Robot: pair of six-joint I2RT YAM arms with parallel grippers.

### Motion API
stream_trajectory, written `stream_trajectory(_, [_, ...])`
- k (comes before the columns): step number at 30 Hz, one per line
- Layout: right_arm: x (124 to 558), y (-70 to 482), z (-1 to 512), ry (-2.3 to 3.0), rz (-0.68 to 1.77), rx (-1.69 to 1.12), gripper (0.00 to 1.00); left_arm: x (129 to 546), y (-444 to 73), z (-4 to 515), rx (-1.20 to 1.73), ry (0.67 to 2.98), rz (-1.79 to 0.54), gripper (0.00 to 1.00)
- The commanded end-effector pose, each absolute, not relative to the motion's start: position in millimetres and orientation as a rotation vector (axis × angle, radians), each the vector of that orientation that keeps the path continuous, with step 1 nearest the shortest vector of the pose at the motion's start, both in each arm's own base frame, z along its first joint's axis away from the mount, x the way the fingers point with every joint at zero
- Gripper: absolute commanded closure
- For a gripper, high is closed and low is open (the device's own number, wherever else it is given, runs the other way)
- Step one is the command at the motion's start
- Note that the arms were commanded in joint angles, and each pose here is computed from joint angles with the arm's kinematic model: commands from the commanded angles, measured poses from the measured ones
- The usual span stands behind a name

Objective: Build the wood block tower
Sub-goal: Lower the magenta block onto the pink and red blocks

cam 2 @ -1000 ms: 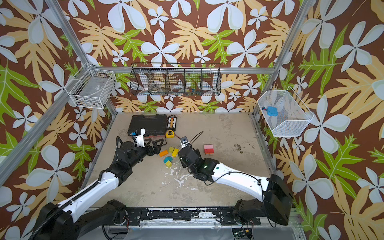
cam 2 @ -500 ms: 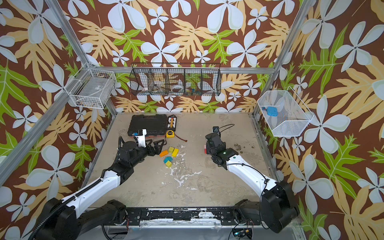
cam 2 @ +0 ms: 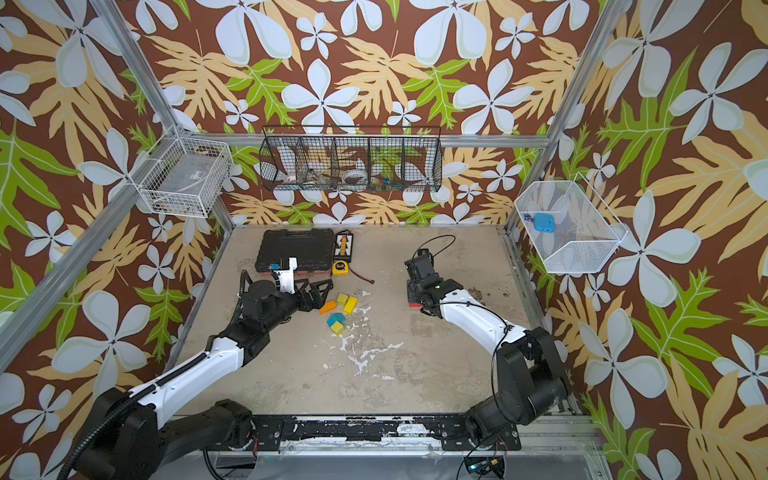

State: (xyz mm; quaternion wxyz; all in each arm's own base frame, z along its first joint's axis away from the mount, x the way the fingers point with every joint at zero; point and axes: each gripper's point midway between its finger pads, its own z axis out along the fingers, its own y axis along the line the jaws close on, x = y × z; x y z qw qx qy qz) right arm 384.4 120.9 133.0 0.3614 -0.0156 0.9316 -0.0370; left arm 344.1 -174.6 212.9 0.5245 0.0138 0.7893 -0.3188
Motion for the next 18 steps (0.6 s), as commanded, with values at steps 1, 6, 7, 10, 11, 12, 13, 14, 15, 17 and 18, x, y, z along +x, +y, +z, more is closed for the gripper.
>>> stream_trajectory(1, [383, 124, 123, 2.406, -0.084, -0.098, 1.0, 345, -177, 221, 0.043, 1.859, -0.781, 0.0])
stream_trajectory(6, [388, 134, 118, 2.422, -0.042, -0.152, 1.0, 345, -178, 221, 0.043, 1.86, -0.79, 0.0])
stream_trajectory(7, [388, 135, 116, 2.429, -0.039, -0.158, 1.0, 345, -178, 221, 0.044, 1.859, -0.793, 0.0])
stream_trajectory(10, [390, 134, 108, 2.455, -0.064, -0.16, 1.0, 344, -180, 222, 0.047, 1.859, -0.804, 0.0])
stream_trajectory(11, [391, 133, 105, 2.464, -0.069, -0.159, 1.0, 344, -179, 222, 0.047, 1.86, -0.806, 0.0])
stream_trajectory(12, [391, 132, 102, 2.474, -0.072, -0.159, 1.0, 344, -180, 223, 0.048, 1.857, -0.807, 0.0])
stream_trajectory(13, [391, 131, 98, 2.484, -0.08, -0.153, 1.0, 344, -180, 223, 0.048, 1.856, -0.807, 0.0])
stream_trajectory(14, [392, 129, 95, 2.496, -0.084, -0.149, 1.0, 344, -180, 224, 0.048, 1.854, -0.807, 0.0])
stream_trajectory(15, [392, 129, 91, 2.506, -0.087, -0.148, 1.0, 344, -180, 223, 0.048, 1.855, -0.806, 0.0])
stream_trajectory(17, [393, 127, 84, 2.53, -0.099, -0.141, 1.0, 343, -180, 223, 0.048, 1.857, -0.807, 0.0])
stream_trajectory(18, [394, 125, 82, 2.54, -0.105, -0.138, 1.0, 343, -180, 222, 0.048, 1.857, -0.806, 0.0])
